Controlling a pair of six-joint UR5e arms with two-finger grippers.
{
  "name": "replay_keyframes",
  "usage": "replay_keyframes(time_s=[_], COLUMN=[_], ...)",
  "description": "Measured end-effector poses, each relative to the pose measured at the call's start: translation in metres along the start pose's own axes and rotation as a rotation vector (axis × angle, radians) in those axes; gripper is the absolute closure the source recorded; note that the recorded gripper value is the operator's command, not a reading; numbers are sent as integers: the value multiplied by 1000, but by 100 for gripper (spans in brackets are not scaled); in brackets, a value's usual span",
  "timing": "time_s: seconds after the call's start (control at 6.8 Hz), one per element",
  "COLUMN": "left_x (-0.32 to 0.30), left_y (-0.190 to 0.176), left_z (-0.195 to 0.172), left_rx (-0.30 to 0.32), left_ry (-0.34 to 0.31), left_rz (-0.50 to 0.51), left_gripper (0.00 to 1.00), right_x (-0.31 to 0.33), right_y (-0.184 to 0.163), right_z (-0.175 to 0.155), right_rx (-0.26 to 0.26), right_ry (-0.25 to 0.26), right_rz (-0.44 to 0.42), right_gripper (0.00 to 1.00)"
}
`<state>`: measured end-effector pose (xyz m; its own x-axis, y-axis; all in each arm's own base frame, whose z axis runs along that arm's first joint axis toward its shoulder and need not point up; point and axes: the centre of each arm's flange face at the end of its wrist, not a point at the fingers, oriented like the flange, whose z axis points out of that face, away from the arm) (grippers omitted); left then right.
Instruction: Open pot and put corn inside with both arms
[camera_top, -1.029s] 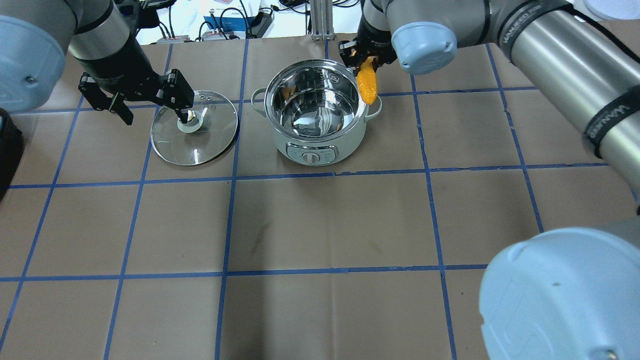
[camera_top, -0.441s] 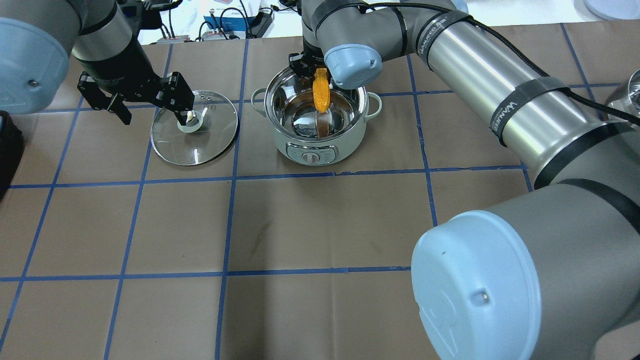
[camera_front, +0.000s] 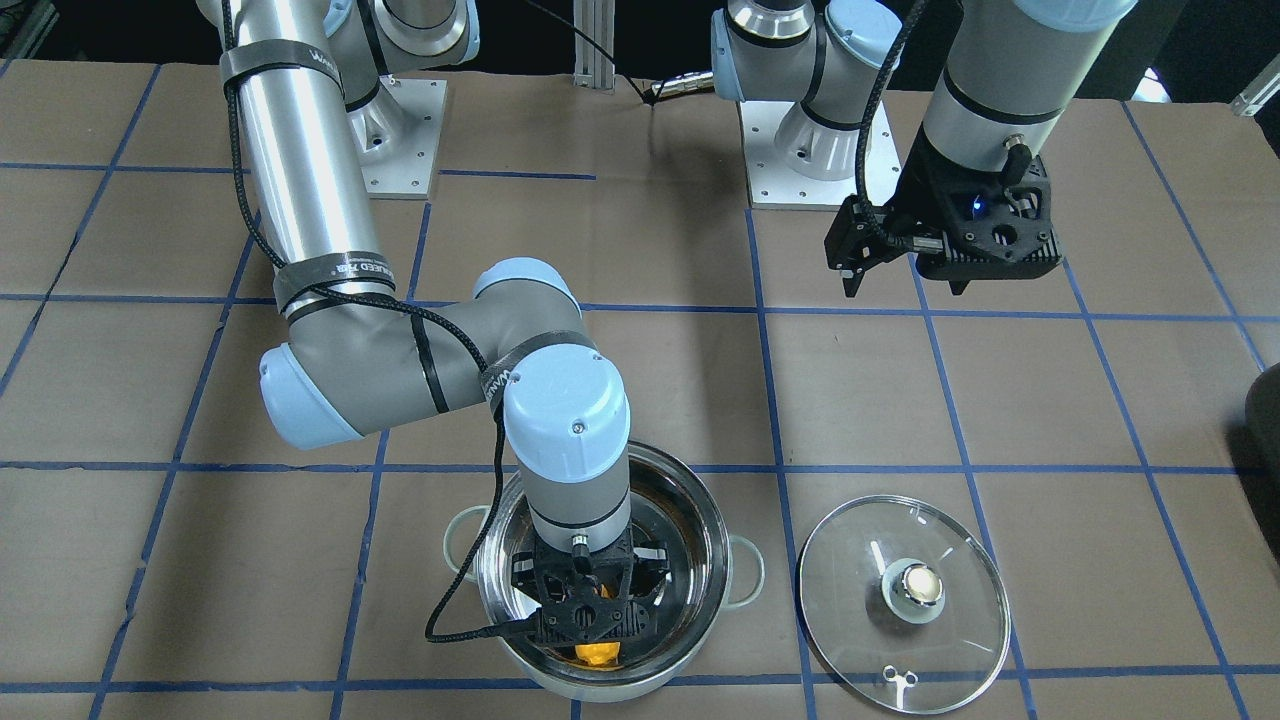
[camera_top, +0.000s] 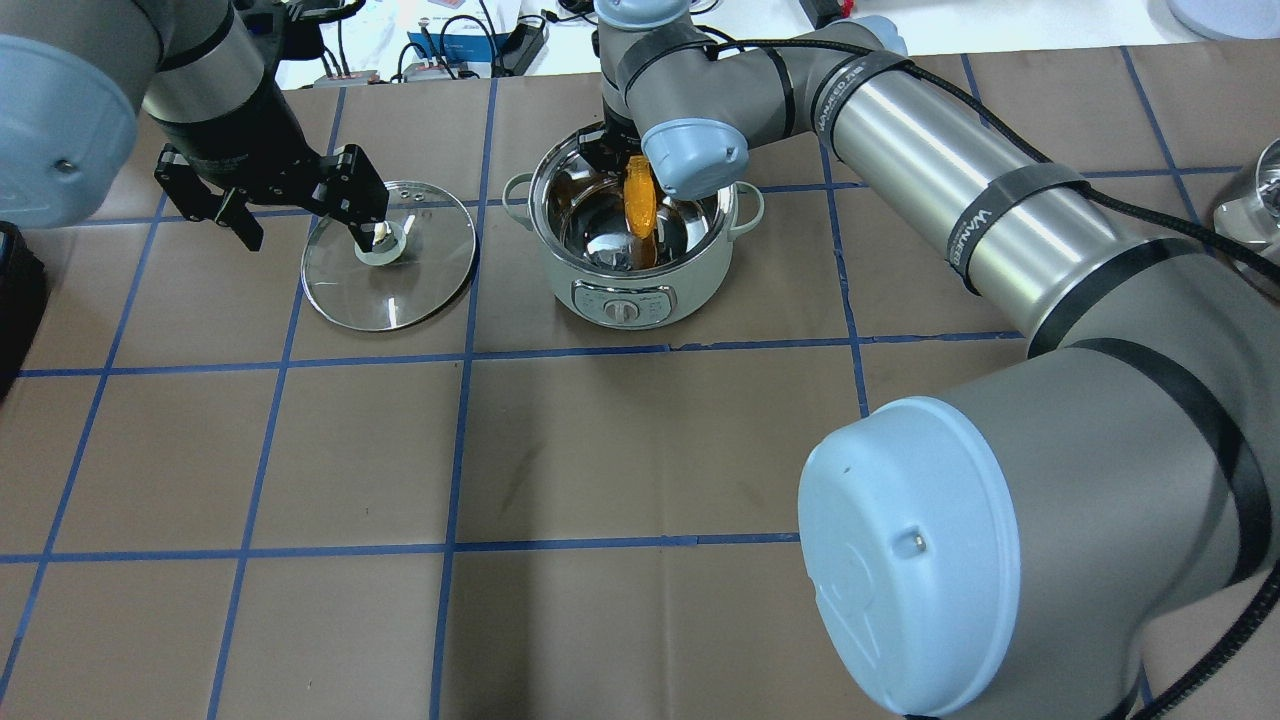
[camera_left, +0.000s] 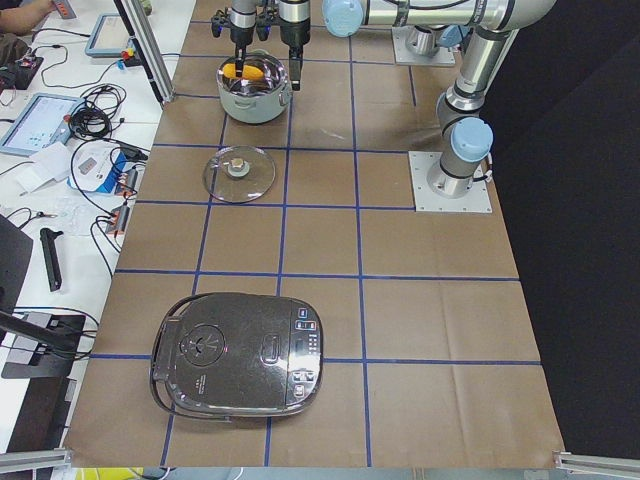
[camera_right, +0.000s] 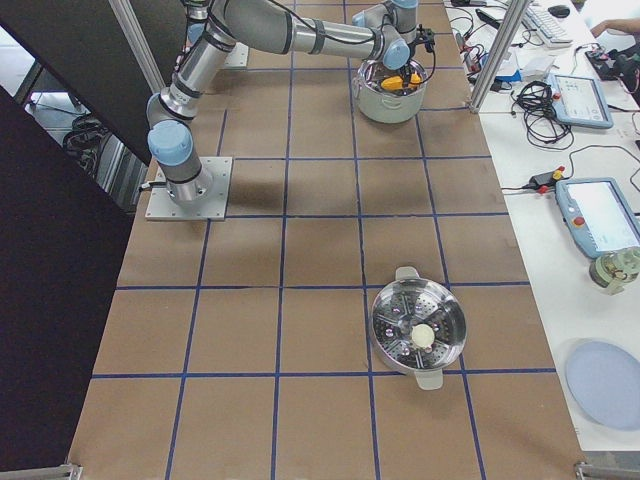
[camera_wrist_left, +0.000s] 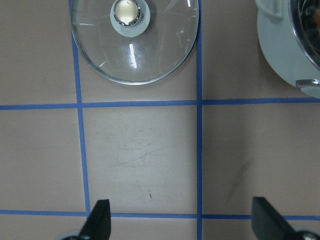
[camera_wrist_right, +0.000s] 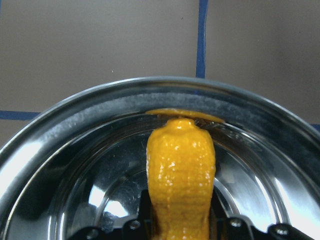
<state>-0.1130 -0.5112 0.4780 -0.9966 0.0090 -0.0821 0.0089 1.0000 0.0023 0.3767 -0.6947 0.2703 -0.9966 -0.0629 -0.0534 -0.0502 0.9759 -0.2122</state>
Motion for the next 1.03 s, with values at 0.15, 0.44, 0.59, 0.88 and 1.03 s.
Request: replay_keyframes(time_s=[0.15,0.44,0.59,0.88,1.03], left_x=[-1,-1,-3,-5,-5], left_y=[0,0,0,-1,-1], left_z=[0,0,1,0,0], left_rx=[0,-1,-1,-1,0], left_ry=[1,3,3,3,3], left_rz=[-1,-3,-5,-10,-11], left_gripper=[0,0,0,0,0], right_x=[2,4,4,16,36], right_y=[5,8,9,27,43], right_z=[10,-5,-33,-133,-188], right_rx=[-14,-7,11,3,-29], right_ry=[9,19,14,21,37], right_rz=[0,1,-1,0,17], right_gripper=[0,0,0,0,0])
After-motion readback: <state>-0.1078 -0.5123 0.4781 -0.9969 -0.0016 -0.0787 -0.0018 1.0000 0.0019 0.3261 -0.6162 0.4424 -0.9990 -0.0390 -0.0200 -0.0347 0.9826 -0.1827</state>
